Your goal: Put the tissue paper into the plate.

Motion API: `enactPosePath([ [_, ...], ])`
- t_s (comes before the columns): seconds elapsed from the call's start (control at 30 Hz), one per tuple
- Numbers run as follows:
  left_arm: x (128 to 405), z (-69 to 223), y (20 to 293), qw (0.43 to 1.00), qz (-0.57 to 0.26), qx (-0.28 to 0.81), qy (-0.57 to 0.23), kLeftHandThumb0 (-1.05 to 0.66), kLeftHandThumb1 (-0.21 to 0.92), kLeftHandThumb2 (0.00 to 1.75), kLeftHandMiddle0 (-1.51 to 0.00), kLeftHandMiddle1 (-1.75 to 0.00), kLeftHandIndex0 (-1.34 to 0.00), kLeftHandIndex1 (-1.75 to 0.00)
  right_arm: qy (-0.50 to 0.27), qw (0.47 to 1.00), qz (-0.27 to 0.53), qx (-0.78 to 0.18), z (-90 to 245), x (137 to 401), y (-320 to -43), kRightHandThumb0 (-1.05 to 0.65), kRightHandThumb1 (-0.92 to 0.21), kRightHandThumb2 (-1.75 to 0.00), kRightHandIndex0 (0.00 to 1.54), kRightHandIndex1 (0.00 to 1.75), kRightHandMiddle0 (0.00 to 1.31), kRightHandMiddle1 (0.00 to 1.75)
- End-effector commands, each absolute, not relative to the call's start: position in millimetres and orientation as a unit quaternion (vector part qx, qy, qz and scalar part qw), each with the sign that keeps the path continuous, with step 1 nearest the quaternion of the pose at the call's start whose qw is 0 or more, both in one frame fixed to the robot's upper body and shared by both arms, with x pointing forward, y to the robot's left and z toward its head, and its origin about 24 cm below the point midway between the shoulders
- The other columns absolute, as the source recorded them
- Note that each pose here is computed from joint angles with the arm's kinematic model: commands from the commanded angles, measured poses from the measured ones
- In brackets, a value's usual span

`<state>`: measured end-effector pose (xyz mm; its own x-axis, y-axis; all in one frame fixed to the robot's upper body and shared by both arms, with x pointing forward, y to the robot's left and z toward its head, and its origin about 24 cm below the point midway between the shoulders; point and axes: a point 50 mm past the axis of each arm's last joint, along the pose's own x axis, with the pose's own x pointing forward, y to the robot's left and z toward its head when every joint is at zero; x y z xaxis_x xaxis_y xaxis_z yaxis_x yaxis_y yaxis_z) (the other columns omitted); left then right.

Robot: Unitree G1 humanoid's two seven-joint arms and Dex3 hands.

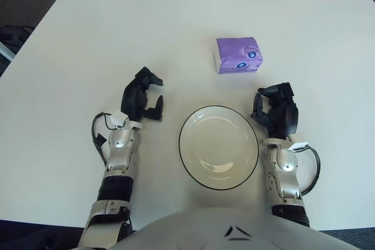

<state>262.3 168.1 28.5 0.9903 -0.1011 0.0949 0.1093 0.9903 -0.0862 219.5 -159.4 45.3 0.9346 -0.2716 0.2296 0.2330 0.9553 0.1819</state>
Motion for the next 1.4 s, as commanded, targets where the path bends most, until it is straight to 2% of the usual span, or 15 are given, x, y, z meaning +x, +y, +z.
enactPosePath([
  [0.0, 246, -6, 168, 0.997, -0.040, -0.058, 0.043, -0.01, -0.02, 1.70, -0.85, -1.75, -0.65, -1.72, -0.077, 0.985, -0.141, 0.066, 28, 213, -166, -0.41, -0.55, -1.03, 0.63, 1.48, 0.43, 1.75],
  [0.13, 245, -6, 167, 0.997, -0.045, -0.059, 0.037, -0.01, -0.02, 1.71, -0.86, -1.75, -0.66, -1.71, -0.100, 0.986, -0.133, 0.028, 45, 221, -187, -0.41, -0.55, -1.03, 0.63, 1.47, 0.43, 1.75],
  [0.5, 246, -5, 167, 0.996, -0.043, -0.063, 0.034, -0.01, -0.07, 1.73, -0.89, -1.75, -0.72, -1.66, -0.137, 0.986, -0.068, -0.065, 81, 238, -218, -0.41, -0.55, -1.03, 0.65, 1.47, 0.43, 1.75],
  [0.7, 246, -6, 167, 0.996, -0.038, -0.069, 0.035, -0.01, -0.08, 1.73, -0.89, -1.75, -0.74, -1.65, -0.200, 0.960, 0.008, -0.194, 117, 244, -223, -0.39, -0.68, -0.87, 0.51, 1.39, 0.34, 1.75],
  [0.8, 247, -6, 166, 0.996, -0.035, -0.069, 0.039, -0.01, -0.07, 1.73, -0.88, -1.75, -0.74, -1.65, -0.209, 0.938, 0.046, -0.273, 131, 245, -224, -0.36, -0.84, -0.64, 0.37, 1.32, 0.24, 1.75],
  [0.83, 247, -7, 166, 0.996, -0.034, -0.069, 0.039, -0.01, -0.07, 1.73, -0.88, -1.75, -0.73, -1.66, -0.209, 0.932, 0.056, -0.291, 134, 245, -224, -0.48, -0.83, -0.76, 0.29, 1.31, 0.15, 1.64],
  [0.9, 247, -6, 165, 0.996, -0.035, -0.068, 0.039, -0.01, -0.07, 1.73, -0.88, -1.75, -0.73, -1.67, -0.210, 0.919, 0.076, -0.326, 141, 248, -224, -0.60, -0.81, -0.88, 0.18, 1.29, 0.08, 1.52],
  [0.97, 247, -6, 165, 0.996, -0.036, -0.067, 0.037, -0.01, -0.07, 1.73, -0.87, -1.75, -0.72, -1.67, -0.212, 0.908, 0.089, -0.351, 147, 253, -226, -0.68, -0.79, -0.93, 0.11, 1.26, 0.04, 1.42],
  [1.07, 247, -6, 164, 0.996, -0.038, -0.066, 0.035, -0.01, -0.06, 1.73, -0.87, -1.75, -0.72, -1.68, -0.217, 0.895, 0.104, -0.376, 155, 261, -226, -0.75, -0.80, -0.92, 0.03, 1.21, 0.01, 1.28],
  [1.2, 247, -5, 164, 0.997, -0.039, -0.065, 0.035, -0.01, -0.06, 1.73, -0.87, -1.75, -0.71, -1.69, -0.223, 0.873, 0.121, -0.417, 165, 272, -226, -0.83, -0.86, -0.81, 0.01, 1.04, 0.00, 1.10],
  [1.37, 246, -5, 165, 0.997, -0.035, -0.064, 0.036, -0.01, -0.06, 1.73, -0.87, -1.75, -0.70, -1.70, -0.227, 0.850, 0.136, -0.456, 169, 276, -226, -0.90, -0.88, -0.68, 0.00, 0.73, 0.00, 0.89],
])
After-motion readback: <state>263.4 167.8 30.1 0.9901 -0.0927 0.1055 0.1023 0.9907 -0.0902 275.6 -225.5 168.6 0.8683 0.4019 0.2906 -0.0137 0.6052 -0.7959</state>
